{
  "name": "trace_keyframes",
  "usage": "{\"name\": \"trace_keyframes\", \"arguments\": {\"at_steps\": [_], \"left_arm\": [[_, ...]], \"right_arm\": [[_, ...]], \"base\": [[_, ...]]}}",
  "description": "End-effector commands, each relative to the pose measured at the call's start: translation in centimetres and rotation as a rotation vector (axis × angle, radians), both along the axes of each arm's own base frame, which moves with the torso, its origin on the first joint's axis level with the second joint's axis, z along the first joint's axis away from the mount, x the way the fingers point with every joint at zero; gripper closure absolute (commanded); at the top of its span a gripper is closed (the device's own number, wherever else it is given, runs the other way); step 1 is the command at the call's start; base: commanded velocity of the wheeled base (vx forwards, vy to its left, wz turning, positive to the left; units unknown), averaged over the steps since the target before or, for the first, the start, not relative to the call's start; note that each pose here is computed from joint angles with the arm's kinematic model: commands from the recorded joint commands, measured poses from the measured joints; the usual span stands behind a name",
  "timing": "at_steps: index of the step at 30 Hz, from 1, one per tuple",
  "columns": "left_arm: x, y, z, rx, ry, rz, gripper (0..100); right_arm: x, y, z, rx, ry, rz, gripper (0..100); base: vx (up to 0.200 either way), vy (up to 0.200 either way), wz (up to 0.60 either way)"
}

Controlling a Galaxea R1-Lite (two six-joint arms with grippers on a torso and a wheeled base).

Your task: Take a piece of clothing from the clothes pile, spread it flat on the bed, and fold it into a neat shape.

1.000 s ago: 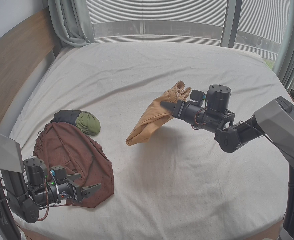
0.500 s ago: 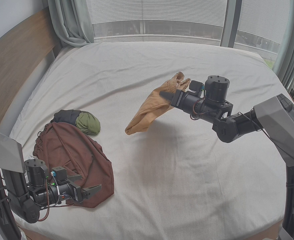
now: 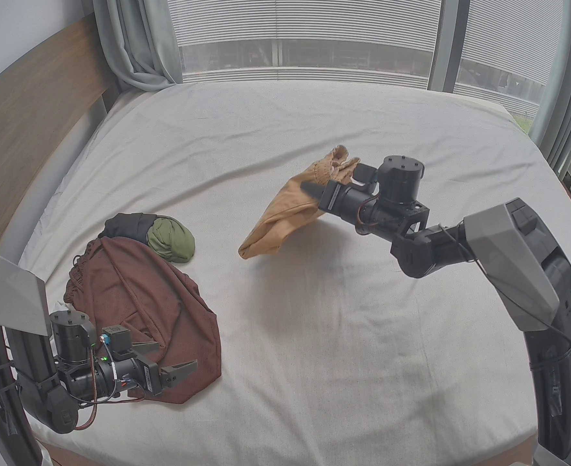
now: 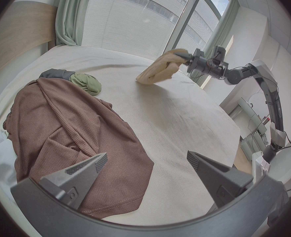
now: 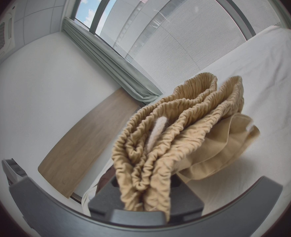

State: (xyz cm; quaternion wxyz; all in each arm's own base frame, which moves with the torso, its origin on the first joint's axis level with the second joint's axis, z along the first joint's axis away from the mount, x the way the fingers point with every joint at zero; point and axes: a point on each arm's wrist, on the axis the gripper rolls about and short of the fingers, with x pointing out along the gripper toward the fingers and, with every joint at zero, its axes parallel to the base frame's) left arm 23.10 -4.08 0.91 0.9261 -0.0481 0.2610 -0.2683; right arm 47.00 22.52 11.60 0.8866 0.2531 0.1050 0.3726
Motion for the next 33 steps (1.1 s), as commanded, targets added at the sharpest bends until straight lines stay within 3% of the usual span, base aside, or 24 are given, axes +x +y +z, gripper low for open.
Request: {"name": "trace_keyframes", "arguments": {"at_steps": [1,11,23,33], "left_arm": [[0.0,0.1,-0.1,0.0,0.005,0.003,0],[0.0,0.0,-0.1,0.0,0.004,0.0,0],[0.0,0.0,0.0,0.0,0.002,0.001,0],[0.0,0.0,-0.1,0.0,0.004,0.0,0]], "right_arm": [[1.6,-0.9,-6.6,-0.048,0.103,-0.029,100],[-0.4,-4.7,-8.7,-0.065,0.147,-0.086,100],[-1.5,-5.3,-13.9,-0.092,0.205,-0.142,100],[-2.2,-5.5,-14.5,-0.098,0.215,-0.144,100]], "base": [[0.0,0.0,0.0],[0.0,0.0,0.0],[0.0,0.0,0.0],[0.0,0.0,0.0]]}}
